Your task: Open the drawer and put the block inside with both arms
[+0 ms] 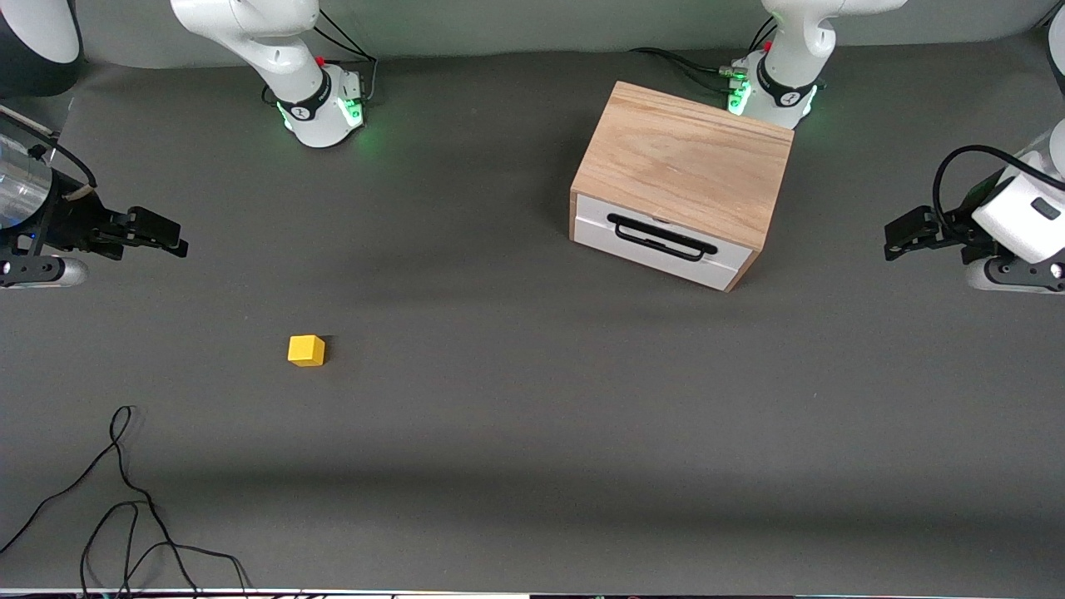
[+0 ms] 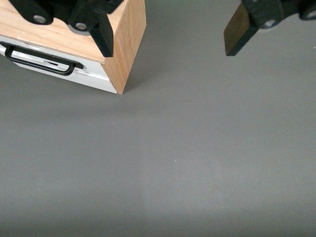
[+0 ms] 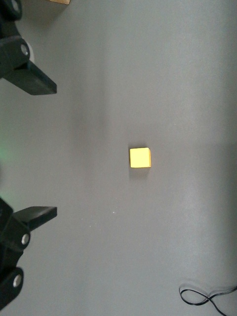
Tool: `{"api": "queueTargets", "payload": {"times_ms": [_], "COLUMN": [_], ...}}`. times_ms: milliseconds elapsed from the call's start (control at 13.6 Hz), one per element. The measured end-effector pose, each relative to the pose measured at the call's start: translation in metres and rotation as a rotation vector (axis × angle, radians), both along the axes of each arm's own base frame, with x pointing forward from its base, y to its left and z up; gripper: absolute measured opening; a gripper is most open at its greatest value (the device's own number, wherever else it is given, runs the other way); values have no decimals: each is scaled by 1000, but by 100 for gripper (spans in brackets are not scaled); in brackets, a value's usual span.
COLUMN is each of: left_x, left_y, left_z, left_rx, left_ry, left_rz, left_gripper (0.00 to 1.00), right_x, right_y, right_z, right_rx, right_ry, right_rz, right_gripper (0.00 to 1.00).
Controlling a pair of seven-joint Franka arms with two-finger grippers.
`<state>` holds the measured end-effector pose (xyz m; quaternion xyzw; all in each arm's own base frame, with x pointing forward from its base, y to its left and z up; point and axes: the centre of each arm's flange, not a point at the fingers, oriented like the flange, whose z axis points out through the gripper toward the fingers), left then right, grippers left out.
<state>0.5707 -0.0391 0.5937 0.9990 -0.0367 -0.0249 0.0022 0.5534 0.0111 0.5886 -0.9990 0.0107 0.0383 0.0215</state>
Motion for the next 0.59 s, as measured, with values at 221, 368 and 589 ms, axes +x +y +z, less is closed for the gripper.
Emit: {"api": "queueTargets", "payload": {"times_ms": [221, 368, 589], "left_x": [0, 0, 0], "left_y": [0, 0, 0], "left_z": [0, 0, -1], "left_rx": [0, 0, 0], "left_ry": [0, 0, 1], "left_rz": [0, 0, -1], "left_gripper": [100, 100, 100], "right_x": [0, 0, 2], "right_y": [1, 2, 11], "right_z": [0, -1, -5], "right_rx": [0, 0, 0], "right_ry": [1, 1, 8], "right_rz": [2, 3, 21], "right_gripper": [100, 100, 100]}}
